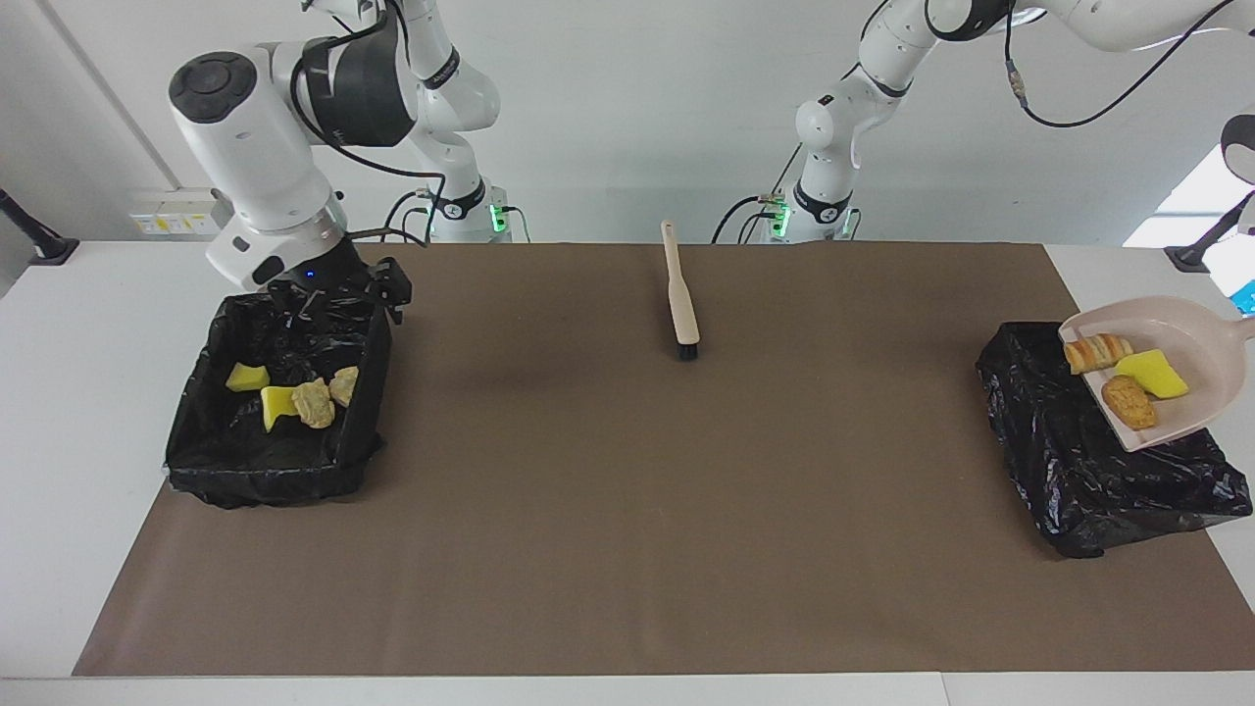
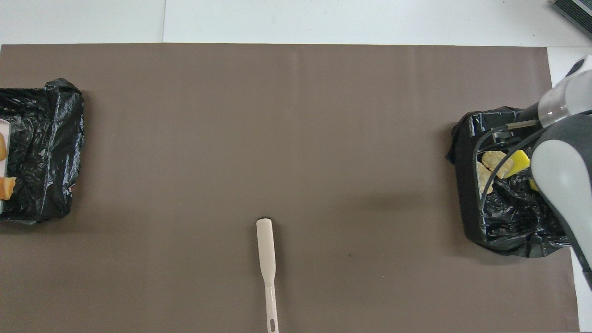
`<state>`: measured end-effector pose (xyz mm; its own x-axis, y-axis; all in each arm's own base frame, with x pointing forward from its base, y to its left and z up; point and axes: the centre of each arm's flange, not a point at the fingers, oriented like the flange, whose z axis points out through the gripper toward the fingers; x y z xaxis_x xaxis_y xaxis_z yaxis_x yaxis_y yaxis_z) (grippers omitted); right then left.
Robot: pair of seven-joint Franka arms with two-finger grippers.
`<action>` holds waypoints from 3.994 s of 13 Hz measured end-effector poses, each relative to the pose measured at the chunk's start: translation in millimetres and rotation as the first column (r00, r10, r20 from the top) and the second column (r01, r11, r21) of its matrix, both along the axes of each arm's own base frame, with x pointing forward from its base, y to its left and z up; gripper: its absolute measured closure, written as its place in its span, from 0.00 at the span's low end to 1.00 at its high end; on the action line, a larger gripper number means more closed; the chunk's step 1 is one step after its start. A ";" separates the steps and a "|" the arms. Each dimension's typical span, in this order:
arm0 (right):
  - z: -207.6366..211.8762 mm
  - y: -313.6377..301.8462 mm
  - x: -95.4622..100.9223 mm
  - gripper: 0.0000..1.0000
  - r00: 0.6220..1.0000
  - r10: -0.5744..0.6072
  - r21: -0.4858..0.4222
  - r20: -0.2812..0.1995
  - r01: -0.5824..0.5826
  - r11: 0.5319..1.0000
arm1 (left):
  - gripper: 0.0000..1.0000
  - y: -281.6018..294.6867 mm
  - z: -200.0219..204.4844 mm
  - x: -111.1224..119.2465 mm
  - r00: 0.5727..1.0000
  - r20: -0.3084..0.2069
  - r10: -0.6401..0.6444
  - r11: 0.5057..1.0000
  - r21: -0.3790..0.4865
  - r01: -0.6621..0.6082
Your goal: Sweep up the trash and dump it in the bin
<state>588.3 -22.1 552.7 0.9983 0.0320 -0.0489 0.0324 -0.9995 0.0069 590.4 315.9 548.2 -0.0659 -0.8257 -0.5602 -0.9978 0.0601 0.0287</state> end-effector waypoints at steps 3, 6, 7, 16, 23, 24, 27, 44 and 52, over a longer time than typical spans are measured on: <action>21.8 -36.2 -5.5 0.00 0.997 -0.065 -0.006 0.037 0.065 0.998 | 0.68 -15.8 2.4 5.2 0.999 -0.015 -0.038 0.999 0.038 0.039; 46.4 -38.6 -23.3 0.00 0.997 -0.073 0.005 0.034 0.073 0.997 | 0.68 -25.7 6.6 11.4 0.997 -0.025 -0.075 0.993 0.090 0.077; 56.9 -40.8 -29.1 0.00 0.996 -0.078 0.007 0.050 0.078 0.997 | 0.68 -31.0 10.9 15.2 0.995 -0.016 -0.100 0.988 0.115 0.101; 77.0 -33.5 -43.6 0.00 0.996 -0.070 0.012 0.064 0.069 0.998 | 0.68 -73.8 37.5 40.6 0.959 0.019 -0.283 0.921 0.285 0.266; 76.9 -31.7 -43.5 0.00 0.996 -0.066 0.012 0.064 0.066 0.998 | 0.68 -74.3 58.3 37.0 0.960 0.187 -0.210 0.974 0.127 0.188; 76.9 -31.7 -43.5 0.00 0.996 -0.066 0.012 0.064 0.066 0.998 | 0.68 -73.9 68.4 33.6 0.955 0.224 -0.193 0.980 0.097 0.175; 76.9 -31.7 -43.5 0.00 0.996 -0.066 0.012 0.064 0.066 0.998 | 0.68 -76.7 89.8 22.8 0.942 0.300 -0.147 0.989 0.013 0.150; 76.9 -31.6 -43.5 0.00 0.996 -0.066 0.012 0.064 0.066 0.998 | 0.68 -406.0 11.0 -36.9 0.316 0.053 0.947 0.290 -0.559 -0.776; 76.9 -31.6 -43.5 0.00 0.996 -0.066 0.012 0.064 0.065 0.998 | 0.68 -607.4 -82.4 -77.4 0.163 -0.042 0.986 0.103 -0.616 -0.781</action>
<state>544.9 -53.8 629.6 0.9993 -0.0337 0.0152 -0.0337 -0.9994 -0.0028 513.0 -291.5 465.9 0.9718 -0.2248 0.0713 -0.2271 -0.9735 0.0272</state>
